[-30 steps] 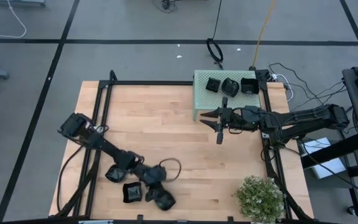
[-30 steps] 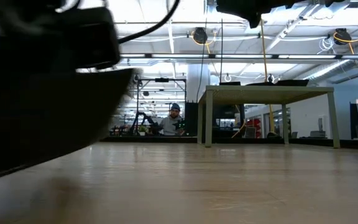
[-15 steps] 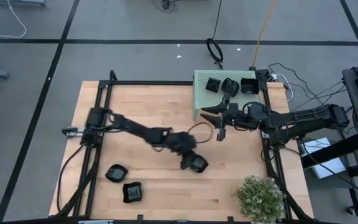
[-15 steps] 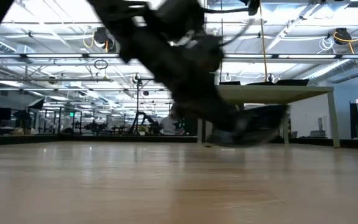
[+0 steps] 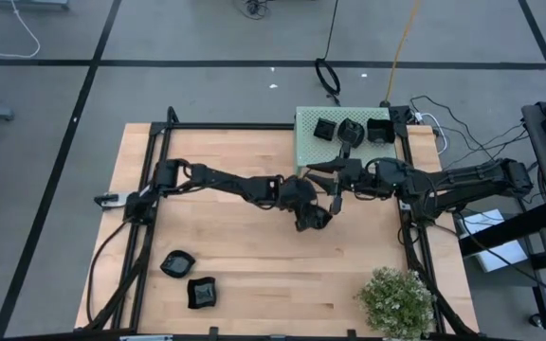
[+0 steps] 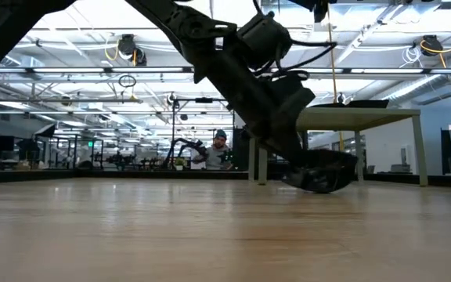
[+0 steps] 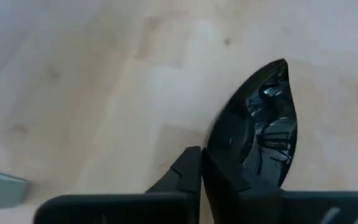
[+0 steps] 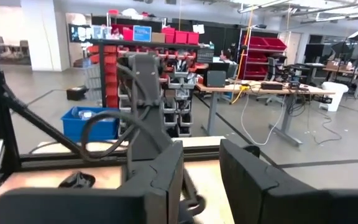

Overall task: Pick & Place Mini shaped plates
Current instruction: Move the bottom leaf-shaped plate to the center of the table, then move the distorted square plate to the center of the table

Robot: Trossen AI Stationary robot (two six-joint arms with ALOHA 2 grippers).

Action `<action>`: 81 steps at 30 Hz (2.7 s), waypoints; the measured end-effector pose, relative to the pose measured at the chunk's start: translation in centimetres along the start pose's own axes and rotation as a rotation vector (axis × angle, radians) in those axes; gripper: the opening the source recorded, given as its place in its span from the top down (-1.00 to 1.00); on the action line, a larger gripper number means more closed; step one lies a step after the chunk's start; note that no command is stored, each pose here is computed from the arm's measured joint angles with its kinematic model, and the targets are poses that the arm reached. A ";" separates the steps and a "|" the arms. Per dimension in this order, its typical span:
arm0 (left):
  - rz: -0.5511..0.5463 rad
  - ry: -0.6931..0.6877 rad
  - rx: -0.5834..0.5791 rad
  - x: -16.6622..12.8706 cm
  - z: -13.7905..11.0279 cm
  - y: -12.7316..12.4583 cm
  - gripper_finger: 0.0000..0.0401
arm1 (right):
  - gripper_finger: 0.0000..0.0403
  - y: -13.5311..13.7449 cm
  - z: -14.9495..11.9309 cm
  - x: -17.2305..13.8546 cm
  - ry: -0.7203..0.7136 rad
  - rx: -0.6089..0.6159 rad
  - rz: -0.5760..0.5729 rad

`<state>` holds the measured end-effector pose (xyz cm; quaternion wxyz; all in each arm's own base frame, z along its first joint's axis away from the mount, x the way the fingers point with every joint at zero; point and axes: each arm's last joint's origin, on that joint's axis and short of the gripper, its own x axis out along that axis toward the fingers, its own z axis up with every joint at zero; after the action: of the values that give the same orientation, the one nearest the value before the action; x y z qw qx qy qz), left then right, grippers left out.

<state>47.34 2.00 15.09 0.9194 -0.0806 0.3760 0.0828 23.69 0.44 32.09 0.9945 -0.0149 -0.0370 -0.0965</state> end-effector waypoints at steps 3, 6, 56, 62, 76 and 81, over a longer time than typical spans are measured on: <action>-0.013 -0.005 -0.033 0.0 0.2 0.5 0.81 | 0.54 0.0 -0.1 0.0 0.007 -0.019 0.000; -0.035 0.000 -0.040 0.0 0.1 0.1 0.68 | 0.54 0.0 -0.1 0.0 0.012 -0.043 0.001; -0.177 0.847 -0.166 -19.0 -20.1 -12.7 0.28 | 0.54 0.1 -1.5 -0.1 0.156 0.026 0.007; -0.141 0.748 -0.130 -18.9 -20.9 -13.1 0.08 | 0.54 0.1 -1.5 -0.1 0.155 0.026 0.006; -0.245 0.575 0.056 -18.0 -19.6 -13.3 0.64 | 0.54 0.0 -1.5 -0.1 0.155 0.018 0.004; -0.271 0.512 0.049 -16.9 -17.5 -12.2 0.95 | 0.54 0.0 -1.5 -0.1 0.155 0.015 0.004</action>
<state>26.19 -15.06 15.71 0.7990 -0.1259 0.5835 -0.0729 23.67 0.45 30.57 0.9947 -0.0002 0.0394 -0.0954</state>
